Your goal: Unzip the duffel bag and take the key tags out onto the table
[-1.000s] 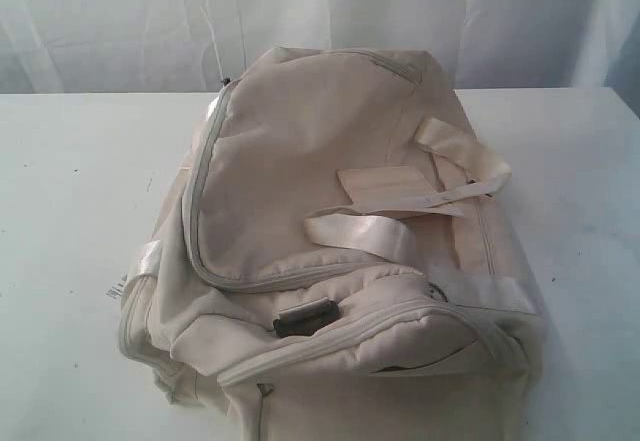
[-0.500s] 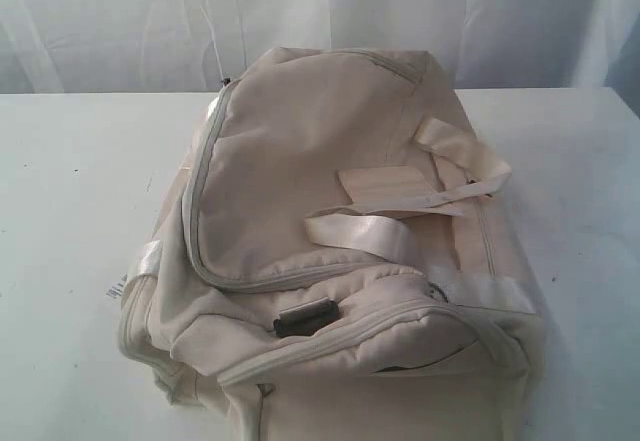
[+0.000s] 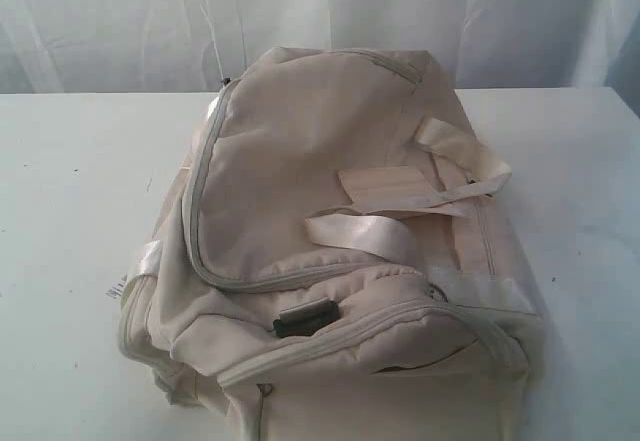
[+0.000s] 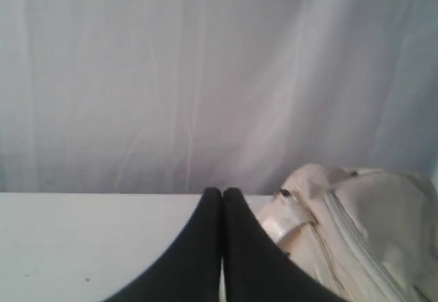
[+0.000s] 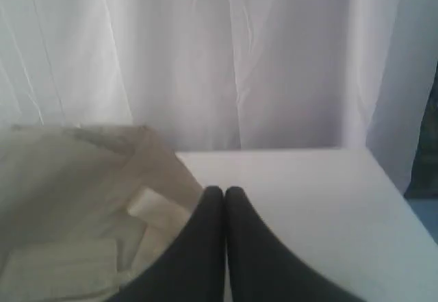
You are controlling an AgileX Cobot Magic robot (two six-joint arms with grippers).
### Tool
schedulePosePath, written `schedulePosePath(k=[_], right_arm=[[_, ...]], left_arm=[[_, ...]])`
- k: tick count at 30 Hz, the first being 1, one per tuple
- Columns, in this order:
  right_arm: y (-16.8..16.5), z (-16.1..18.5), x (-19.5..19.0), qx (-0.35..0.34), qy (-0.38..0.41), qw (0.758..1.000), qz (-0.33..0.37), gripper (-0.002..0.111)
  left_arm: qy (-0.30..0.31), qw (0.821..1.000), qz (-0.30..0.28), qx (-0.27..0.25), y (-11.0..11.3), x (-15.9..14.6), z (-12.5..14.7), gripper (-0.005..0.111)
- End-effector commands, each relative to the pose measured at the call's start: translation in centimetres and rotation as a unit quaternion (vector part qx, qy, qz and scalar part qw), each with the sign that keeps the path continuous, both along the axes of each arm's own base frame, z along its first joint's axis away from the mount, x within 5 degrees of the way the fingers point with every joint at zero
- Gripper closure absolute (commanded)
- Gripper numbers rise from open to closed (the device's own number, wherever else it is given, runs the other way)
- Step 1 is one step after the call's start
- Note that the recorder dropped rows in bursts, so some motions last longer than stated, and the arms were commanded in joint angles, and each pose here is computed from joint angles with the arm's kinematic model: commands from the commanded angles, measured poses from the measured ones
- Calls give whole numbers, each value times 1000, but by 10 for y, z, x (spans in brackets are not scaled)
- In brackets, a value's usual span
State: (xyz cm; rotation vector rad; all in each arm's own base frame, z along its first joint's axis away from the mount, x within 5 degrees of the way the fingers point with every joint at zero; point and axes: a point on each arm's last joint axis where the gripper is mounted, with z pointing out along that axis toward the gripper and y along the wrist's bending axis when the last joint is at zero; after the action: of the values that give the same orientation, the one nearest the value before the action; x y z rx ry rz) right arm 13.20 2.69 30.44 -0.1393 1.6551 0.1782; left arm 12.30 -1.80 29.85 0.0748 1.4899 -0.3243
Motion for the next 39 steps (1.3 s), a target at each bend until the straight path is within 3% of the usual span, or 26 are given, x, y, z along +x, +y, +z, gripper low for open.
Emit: schedulePosePath(k=[1,6,9,14,16,19,25,33,39], right_arm=[[3,-20,17,1,94,996,-5,108],[3,-25,17,4,121,993,-8,108],[3,-25,17,4,121,993,-8,108],[3,-25,17,4,123,992,-8,108],[3,-25,17,4,123,992,-8,108],[3,-26,17,3,125,992,-9,108],[3,-27,17,2,128,992,-9,108],[3,-27,17,2,128,992,-9,108],[3,-28,16,1,134,991,-9,108]], left_arm=[[42,996,-79,5,-13,8,-8,107],[88,988,-118,43,-19,7,-19,101],[111,985,-133,4,-21,7,-21,85],[135,973,-181,-45,-28,3,-21,46],[162,965,-189,-80,-30,3,-23,40],[201,955,-196,-97,-31,2,-29,38],[239,928,-268,-97,-45,-8,-43,38],[292,907,-268,-139,-48,-22,-80,38],[306,896,-282,-153,-50,-29,-89,38]])
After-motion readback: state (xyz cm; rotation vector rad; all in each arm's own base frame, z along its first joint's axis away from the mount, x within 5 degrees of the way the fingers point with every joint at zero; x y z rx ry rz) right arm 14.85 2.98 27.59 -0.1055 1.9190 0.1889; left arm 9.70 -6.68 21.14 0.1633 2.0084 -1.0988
